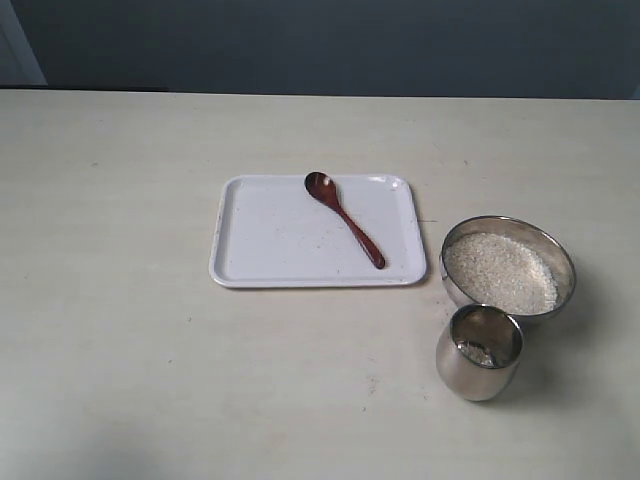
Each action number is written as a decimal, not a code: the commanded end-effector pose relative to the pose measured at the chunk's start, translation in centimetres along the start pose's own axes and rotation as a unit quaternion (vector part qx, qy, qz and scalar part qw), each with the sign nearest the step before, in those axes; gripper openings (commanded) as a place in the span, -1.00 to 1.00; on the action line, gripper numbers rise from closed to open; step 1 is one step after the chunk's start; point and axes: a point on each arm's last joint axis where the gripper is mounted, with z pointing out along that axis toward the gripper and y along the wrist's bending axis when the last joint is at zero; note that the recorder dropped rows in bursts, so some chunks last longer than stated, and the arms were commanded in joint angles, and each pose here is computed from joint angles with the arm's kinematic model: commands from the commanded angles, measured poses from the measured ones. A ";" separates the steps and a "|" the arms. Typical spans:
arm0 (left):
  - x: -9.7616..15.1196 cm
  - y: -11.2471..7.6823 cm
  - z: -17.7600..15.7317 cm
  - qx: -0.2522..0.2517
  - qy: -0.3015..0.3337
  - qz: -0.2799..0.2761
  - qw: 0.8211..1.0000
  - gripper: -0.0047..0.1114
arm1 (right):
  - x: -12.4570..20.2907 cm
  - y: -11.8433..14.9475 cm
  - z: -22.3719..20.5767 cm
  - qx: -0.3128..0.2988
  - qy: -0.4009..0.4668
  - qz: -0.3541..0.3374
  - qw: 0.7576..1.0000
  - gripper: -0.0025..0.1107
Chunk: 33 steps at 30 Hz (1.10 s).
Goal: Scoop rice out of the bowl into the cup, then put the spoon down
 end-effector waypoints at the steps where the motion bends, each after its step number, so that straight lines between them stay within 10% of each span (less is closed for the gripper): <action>1: -0.2 0.0 -0.1 0.004 -0.011 -0.004 1.000 -0.91 | 0.4 -0.1 0.0 0.005 0.013 0.007 1.000 -0.97; 33: -0.2 0.0 -0.1 0.004 -0.011 -0.004 1.000 -0.91 | 0.5 -0.1 0.0 0.005 0.021 0.013 1.000 -0.97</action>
